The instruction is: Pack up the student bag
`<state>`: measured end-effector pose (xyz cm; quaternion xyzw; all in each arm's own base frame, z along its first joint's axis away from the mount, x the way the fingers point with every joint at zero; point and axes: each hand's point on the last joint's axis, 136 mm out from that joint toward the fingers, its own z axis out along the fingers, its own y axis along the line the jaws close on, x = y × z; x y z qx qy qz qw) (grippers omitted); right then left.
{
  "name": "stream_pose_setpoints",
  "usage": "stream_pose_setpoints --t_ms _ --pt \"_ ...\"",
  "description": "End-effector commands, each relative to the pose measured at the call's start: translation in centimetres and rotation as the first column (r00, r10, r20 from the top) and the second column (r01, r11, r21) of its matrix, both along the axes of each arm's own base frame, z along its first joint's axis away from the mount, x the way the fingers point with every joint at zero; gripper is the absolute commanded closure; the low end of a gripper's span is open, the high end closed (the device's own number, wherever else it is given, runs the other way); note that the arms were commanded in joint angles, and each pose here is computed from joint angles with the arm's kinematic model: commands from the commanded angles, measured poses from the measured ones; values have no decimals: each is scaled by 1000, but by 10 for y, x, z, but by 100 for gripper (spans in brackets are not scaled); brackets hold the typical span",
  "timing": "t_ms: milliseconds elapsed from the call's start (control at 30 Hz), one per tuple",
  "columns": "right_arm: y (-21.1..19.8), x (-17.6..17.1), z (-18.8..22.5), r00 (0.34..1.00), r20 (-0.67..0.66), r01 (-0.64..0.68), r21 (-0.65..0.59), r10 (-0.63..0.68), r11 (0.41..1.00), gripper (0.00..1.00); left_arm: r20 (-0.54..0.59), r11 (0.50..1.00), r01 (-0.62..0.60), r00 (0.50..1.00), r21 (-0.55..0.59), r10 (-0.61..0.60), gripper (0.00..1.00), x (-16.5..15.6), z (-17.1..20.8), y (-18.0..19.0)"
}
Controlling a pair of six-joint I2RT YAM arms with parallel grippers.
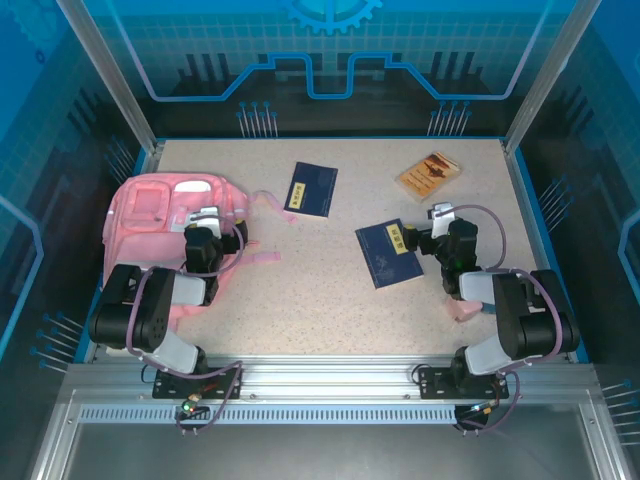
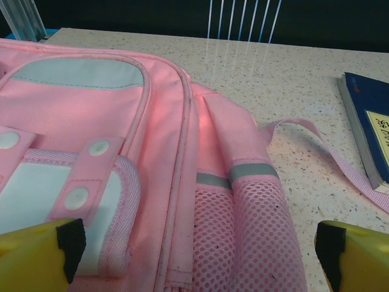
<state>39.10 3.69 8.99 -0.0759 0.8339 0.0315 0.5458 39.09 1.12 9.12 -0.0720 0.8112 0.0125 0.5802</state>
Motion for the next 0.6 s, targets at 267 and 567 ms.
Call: stream_pose_setpoints --t_ms 267,567 --pt "-1 5 4 1000 11 -9 -4 9 1000 0 10 1000 25 1000 8 -25 1 5 4 -4" --pt "-2 5 4 1000 11 -8 -3 8 1000 0 11 1000 26 1000 6 -26 1 6 5 -4"
